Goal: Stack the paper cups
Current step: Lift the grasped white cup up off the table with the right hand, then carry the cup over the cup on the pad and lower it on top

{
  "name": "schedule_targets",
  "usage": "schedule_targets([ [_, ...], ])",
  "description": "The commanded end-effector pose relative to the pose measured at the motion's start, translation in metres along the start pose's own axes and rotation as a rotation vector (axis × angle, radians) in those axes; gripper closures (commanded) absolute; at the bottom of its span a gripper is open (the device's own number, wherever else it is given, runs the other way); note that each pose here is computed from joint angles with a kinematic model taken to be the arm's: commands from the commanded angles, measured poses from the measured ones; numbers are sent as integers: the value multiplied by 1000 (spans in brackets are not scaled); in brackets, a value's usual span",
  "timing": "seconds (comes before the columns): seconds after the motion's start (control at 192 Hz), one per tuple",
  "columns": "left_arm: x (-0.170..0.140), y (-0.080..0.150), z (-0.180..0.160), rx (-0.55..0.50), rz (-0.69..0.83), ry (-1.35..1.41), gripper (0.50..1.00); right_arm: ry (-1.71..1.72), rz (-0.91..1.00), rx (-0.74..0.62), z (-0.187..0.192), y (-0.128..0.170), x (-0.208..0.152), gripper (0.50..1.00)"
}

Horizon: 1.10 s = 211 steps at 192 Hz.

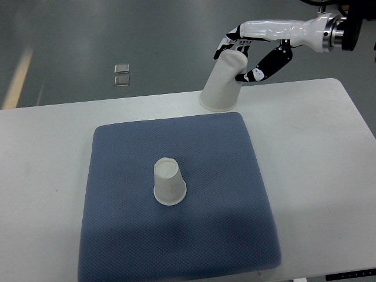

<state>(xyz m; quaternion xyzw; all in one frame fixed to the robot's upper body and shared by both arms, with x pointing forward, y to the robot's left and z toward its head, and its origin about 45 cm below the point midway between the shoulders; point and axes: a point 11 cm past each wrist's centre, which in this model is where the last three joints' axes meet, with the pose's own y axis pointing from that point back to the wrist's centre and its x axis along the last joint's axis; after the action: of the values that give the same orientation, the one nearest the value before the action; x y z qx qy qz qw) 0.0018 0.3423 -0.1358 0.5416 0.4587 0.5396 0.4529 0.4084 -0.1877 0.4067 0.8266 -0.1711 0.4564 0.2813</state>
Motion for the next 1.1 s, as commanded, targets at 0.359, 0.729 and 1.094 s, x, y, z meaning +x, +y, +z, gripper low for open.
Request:
schedule_targets([
  [0.359,0,0,0,0,0,0,500,31,-134,160,-63,-59,-36,987],
  [0.729,0,0,0,0,0,-2,500,49,-205,184,-72,-81,-69,989],
  [1.094,0,0,0,0,0,0,500,73,-236,185,-75,-89,-83,993],
])
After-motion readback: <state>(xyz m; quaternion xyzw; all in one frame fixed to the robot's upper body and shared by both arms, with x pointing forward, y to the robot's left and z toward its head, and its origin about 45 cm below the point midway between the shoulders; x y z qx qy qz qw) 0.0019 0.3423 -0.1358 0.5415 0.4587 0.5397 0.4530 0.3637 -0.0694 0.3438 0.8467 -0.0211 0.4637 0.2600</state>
